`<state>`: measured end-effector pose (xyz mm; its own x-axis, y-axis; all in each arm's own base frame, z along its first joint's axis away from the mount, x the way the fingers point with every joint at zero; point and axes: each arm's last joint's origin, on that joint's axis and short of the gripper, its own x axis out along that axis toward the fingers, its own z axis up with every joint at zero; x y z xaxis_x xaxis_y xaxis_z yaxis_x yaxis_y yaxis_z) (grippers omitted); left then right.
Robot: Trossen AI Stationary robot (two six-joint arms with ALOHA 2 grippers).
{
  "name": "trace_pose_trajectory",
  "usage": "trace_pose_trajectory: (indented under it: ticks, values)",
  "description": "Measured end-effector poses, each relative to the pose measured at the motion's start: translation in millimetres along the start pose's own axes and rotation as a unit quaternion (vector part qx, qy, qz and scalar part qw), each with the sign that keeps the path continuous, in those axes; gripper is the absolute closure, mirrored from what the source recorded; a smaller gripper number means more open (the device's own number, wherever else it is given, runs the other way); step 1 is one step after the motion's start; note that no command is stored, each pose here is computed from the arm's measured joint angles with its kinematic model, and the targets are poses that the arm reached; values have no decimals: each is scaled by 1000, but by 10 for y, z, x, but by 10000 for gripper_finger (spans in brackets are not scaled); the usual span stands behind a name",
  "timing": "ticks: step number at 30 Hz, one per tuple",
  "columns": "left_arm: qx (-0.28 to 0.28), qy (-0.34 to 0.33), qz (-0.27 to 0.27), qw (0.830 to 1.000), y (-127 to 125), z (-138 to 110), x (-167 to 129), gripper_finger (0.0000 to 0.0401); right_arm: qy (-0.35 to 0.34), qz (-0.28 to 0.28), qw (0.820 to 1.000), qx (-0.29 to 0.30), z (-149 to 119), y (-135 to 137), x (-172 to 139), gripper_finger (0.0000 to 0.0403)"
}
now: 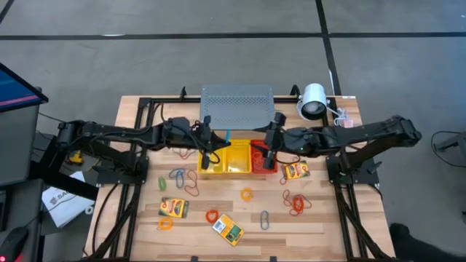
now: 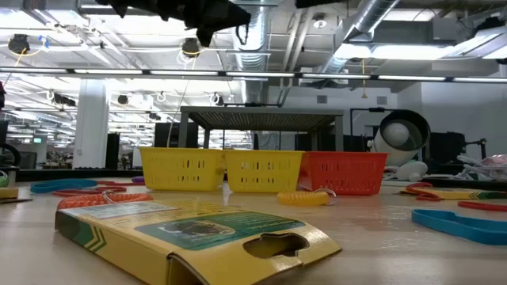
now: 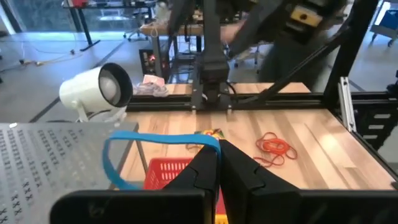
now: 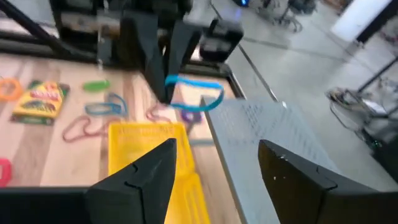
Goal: Pick & Place Office Desk Supplies
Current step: Put the blue rubber band into the red bin
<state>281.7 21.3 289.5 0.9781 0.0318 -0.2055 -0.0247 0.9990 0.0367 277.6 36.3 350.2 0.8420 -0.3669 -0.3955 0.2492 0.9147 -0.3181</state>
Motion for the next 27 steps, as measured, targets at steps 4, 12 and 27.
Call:
trace_pose_trajectory:
  ticks: [4,12,27]
  values:
    - [-5,24,-12,1000,85,-63,124,396,17,-27,999,-6,-116,45,-46,184]
    - [-16,57,-55,997,202,-155,509,396,19,-56,998,10,-294,92,-159,185]
    - [6,134,-96,986,278,-117,1110,398,-5,-99,993,56,-595,108,-500,185]
